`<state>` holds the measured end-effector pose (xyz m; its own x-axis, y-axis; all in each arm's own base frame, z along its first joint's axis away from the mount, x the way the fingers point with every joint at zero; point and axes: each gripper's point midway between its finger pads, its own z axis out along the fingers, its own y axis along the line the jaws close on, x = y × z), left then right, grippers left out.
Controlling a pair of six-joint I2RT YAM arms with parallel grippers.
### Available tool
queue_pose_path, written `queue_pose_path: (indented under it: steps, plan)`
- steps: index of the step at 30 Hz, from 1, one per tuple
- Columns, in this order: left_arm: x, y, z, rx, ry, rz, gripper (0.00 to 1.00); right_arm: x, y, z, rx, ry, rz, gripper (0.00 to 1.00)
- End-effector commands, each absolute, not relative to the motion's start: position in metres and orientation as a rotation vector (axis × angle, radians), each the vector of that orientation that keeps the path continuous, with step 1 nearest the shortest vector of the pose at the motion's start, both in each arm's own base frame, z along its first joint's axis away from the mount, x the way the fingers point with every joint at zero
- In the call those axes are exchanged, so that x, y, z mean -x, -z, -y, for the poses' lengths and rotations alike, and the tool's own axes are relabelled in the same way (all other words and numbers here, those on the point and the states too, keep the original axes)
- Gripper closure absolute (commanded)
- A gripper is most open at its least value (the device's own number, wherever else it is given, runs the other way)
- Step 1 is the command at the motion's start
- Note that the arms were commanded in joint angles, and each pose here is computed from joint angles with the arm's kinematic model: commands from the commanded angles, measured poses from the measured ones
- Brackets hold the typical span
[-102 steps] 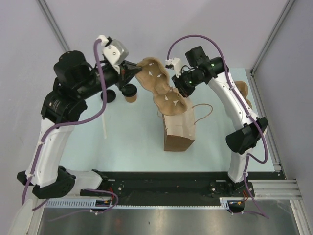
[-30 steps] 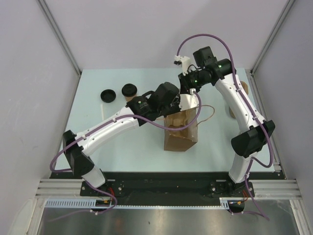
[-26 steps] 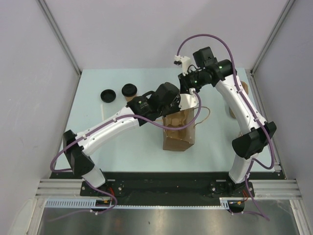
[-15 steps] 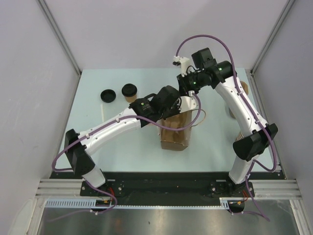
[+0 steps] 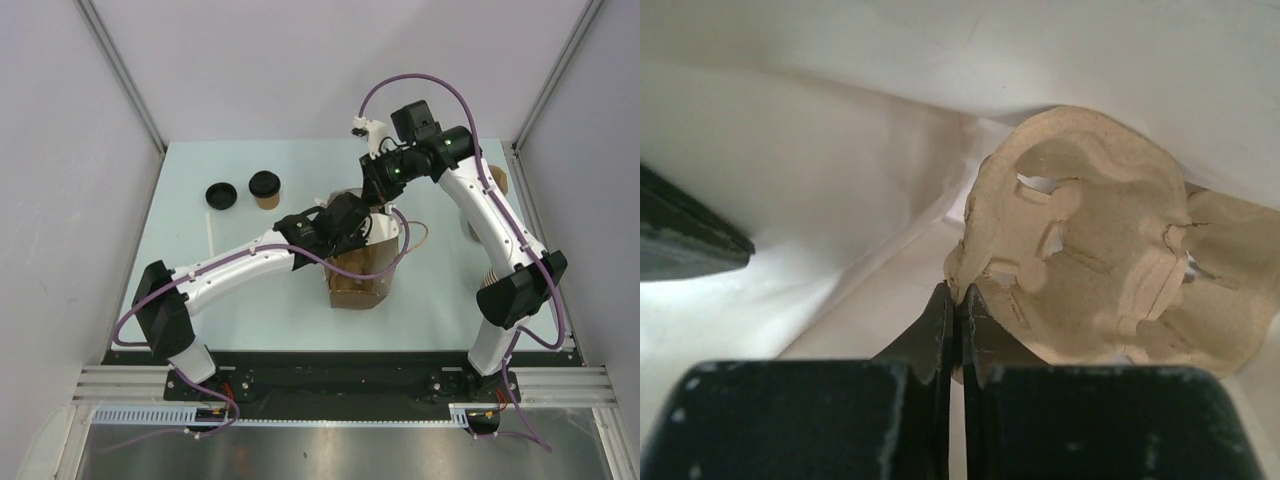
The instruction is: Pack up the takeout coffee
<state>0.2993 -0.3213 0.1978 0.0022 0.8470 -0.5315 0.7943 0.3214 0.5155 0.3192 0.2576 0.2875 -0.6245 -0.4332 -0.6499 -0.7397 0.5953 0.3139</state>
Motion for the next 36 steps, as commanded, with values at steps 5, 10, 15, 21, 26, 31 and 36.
queue_pose_path:
  steps: [5, 10, 15, 21, 26, 31, 36]
  plan:
    - [-0.307, -0.207, 0.321, -1.396, -0.08, -1.806, 0.94, -0.305, -0.305, -0.259, 0.942, -0.881, -2.26, 1.0]
    - [-0.319, -0.24, 0.322, -1.305, -0.046, -1.797, 0.71, -0.307, -0.304, -0.257, 0.933, -0.876, -2.267, 1.0]
    - [-0.319, -0.264, 0.321, -1.257, -0.025, -1.765, 0.53, -0.312, -0.3, -0.255, 0.925, -0.867, -2.278, 1.0]
    - [-0.314, -0.293, 0.321, -1.228, 0.014, -1.721, 0.32, -0.321, -0.302, -0.254, 0.905, -0.827, -2.273, 1.0]
    - [-0.296, -0.333, 0.33, -1.218, 0.17, -1.668, 0.22, -0.325, -0.289, -0.255, 0.896, -0.807, -2.317, 1.0]
    - [-0.276, -0.357, 0.329, -1.214, 0.292, -1.618, 0.14, -0.329, -0.284, -0.26, 0.892, -0.834, -2.334, 1.0]
    - [-0.263, -0.382, 0.322, -1.193, 0.417, -1.579, 0.12, -0.335, -0.277, -0.26, 0.911, -0.81, -2.336, 1.0]
